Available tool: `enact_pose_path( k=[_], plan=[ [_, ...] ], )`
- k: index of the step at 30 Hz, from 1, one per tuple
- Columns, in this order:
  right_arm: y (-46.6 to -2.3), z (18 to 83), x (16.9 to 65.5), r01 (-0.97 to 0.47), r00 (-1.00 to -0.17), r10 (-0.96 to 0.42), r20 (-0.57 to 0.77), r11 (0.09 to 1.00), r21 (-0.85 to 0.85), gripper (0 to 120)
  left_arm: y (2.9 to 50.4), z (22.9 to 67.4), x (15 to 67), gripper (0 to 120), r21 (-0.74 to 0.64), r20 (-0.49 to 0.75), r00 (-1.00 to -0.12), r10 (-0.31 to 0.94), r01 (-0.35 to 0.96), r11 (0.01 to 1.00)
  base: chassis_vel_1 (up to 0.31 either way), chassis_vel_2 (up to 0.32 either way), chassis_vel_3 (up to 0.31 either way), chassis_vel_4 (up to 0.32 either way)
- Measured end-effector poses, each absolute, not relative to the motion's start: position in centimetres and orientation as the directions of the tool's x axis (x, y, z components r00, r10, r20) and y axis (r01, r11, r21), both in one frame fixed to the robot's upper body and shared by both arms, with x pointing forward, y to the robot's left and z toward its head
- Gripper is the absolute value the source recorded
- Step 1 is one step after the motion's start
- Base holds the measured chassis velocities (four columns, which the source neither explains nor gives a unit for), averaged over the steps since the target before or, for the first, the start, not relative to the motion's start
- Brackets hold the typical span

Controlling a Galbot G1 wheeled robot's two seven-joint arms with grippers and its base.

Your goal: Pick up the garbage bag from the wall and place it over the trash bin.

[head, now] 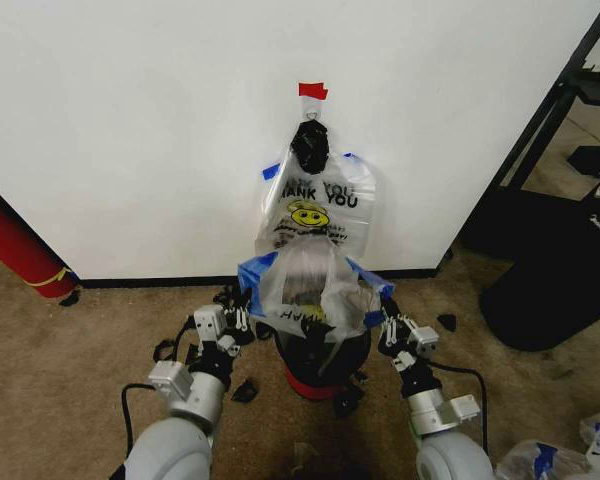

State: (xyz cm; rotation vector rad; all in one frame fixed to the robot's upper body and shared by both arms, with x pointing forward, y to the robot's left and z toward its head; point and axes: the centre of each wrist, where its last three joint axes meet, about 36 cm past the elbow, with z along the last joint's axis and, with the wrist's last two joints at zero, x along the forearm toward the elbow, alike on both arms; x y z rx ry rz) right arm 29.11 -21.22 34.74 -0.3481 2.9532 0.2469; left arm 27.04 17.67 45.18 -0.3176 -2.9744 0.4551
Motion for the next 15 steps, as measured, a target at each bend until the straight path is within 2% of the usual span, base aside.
enact_pose_path(
  k=[10,15],
  plan=[
    [-21.6,32.1,29.2,-0.192,-0.980,-0.182,-0.079,0.971,0.146,0,15.0,40.7,26.1,0,-0.321,0.169,-0.963,0.208,0.146,0.936,0.000,0.000,0.000,0.000],
    [-21.7,31.0,28.9,-0.183,-0.983,-0.178,-0.043,0.972,0.146,0,14.7,39.9,25.7,0,-0.317,0.198,-0.963,0.180,0.111,0.942,0.000,0.000,0.000,0.000]
  ],
)
